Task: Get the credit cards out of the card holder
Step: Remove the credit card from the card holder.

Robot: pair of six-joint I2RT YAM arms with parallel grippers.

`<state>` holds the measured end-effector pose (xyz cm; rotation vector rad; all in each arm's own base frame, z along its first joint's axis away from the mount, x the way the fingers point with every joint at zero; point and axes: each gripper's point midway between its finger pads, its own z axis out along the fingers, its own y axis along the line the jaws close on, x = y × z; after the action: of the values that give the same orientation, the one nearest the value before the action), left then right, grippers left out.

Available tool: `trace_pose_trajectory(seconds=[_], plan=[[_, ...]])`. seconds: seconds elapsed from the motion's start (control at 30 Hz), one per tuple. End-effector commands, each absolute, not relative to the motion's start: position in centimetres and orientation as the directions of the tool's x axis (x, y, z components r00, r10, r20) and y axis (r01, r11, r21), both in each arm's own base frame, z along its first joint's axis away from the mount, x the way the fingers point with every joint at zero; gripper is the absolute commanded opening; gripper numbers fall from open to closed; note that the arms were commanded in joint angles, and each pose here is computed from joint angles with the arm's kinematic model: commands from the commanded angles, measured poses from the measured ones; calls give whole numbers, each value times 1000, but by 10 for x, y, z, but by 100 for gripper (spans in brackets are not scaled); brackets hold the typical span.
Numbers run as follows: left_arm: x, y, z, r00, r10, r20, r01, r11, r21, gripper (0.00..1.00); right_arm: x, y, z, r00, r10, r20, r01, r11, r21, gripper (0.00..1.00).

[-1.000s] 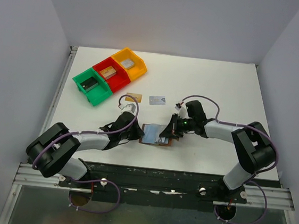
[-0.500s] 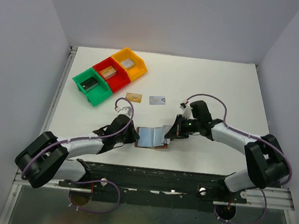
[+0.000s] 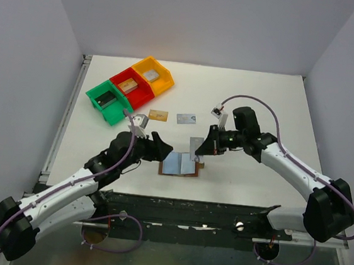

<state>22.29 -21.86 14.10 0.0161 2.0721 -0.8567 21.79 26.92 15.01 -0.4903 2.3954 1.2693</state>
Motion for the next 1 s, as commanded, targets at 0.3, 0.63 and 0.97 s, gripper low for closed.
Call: trace_pose_trajectory(seconds=[0.3, 0.63, 0.97], plan=[[139, -251, 276, -453, -293, -842, 809, 263, -526, 82, 109, 308, 240, -652, -408, -639, -662, -104, 742, 0], [114, -265, 274, -488, -198, -850, 854, 96, -512, 65, 102, 313, 241, -623, -440, -647, -683, -96, 724, 0], [113, -268, 275, -490, -178, -853, 856, 83, -509, 34, 99, 316, 240, -608, -460, -647, -691, -95, 716, 0]])
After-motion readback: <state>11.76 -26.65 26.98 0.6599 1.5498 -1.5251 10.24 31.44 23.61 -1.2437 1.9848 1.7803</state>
